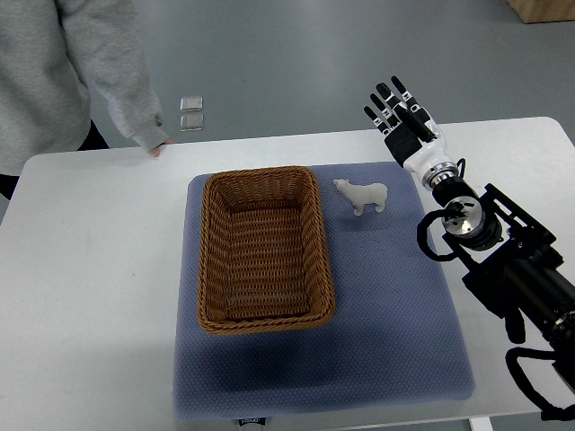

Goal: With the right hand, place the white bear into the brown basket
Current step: 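Raise the right hand and move it over the white bear figurine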

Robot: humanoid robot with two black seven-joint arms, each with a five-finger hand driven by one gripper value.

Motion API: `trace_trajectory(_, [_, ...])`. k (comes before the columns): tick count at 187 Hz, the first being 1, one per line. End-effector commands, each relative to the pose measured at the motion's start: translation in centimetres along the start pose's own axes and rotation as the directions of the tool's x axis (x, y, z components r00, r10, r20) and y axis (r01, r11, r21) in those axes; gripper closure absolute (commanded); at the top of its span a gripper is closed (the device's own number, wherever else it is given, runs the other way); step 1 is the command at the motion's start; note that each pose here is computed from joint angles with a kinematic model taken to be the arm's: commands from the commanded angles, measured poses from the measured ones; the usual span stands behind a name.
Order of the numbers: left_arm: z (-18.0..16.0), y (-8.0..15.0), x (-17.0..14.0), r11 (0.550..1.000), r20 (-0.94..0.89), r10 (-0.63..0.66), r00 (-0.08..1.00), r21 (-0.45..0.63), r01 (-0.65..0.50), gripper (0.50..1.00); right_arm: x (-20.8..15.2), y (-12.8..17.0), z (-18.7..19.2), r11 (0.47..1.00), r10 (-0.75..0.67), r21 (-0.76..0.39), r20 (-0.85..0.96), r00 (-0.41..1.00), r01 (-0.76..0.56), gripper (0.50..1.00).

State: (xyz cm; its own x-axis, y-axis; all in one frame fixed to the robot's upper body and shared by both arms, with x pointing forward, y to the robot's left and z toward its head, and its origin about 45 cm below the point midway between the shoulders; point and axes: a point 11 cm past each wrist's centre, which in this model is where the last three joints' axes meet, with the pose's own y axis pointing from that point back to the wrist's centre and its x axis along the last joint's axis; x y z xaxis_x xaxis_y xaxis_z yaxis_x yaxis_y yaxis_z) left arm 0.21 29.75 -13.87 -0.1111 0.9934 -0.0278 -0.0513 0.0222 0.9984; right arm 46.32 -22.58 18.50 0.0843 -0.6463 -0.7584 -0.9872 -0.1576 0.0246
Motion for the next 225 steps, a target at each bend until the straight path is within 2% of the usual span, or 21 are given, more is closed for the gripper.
trace_trajectory(1, [0.0, 0.0, 0.0, 1.000, 0.000, 0.001, 1.000, 0.000, -0.001, 0.500, 0.0, 0.0, 0.0, 1.000, 0.000, 0.000, 0.000, 1.000, 0.000, 0.576])
trace_trajectory(56, [0.0, 0.0, 0.1, 1.000, 0.000, 0.003, 1.000, 0.000, -0.003, 0.500, -0.3, -0.2, -0.1, 1.000, -0.015, -0.020, -0.047, 0.999, 0.014, 0.576])
trace_trajectory(76, [0.0, 0.0, 0.1, 1.000, 0.000, 0.004, 1.000, 0.000, -0.004, 0.500, -1.8, -0.7, 0.2, 0.996, -0.071, -0.057, -0.101, 0.992, 0.065, 0.576])
trace_trajectory(106, [0.0, 0.0, 0.1, 1.000, 0.000, 0.004, 1.000, 0.000, -0.004, 0.500, -2.4, -1.4, -2.2, 0.978, -0.173, -0.174, -0.380, 0.909, 0.113, 0.576])
trace_trajectory(128, [0.0, 0.0, 0.1, 1.000, 0.000, 0.003, 1.000, 0.000, -0.003, 0.500, -4.3, -2.1, -3.5, 0.931, -0.335, -0.336, -0.636, 0.696, 0.141, 0.576])
trace_trajectory(151, [0.0, 0.0, 0.1, 1.000, 0.001, 0.003, 1.000, 0.000, -0.003, 0.500, -6.6, -2.9, -4.9, 0.869, -0.485, -0.490, -0.816, 0.315, 0.068, 0.576])
trace_trajectory(174, [0.0, 0.0, 0.1, 1.000, 0.001, 0.003, 1.000, 0.000, -0.003, 0.500, -8.1, -2.9, -5.0, 0.769, -0.637, -0.635, -0.771, -0.004, -0.076, 0.576])
trace_trajectory(190, [0.0, 0.0, 0.1, 1.000, 0.001, 0.003, 1.000, 0.000, -0.003, 0.500, -9.3, -3.1, -5.5, 0.724, -0.690, -0.661, -0.704, -0.169, -0.199, 0.574])
trace_trajectory(208, [0.0, 0.0, 0.1, 1.000, 0.001, 0.003, 1.000, 0.000, -0.003, 0.500, -10.8, -3.0, -5.6, 0.696, -0.718, -0.651, -0.627, -0.302, -0.304, 0.574])
trace_trajectory(225, [0.0, 0.0, 0.0, 1.000, 0.001, 0.001, 1.000, 0.000, -0.001, 0.500, -11.9, -2.7, -4.6, 0.682, -0.731, -0.655, -0.587, -0.348, -0.326, 0.574])
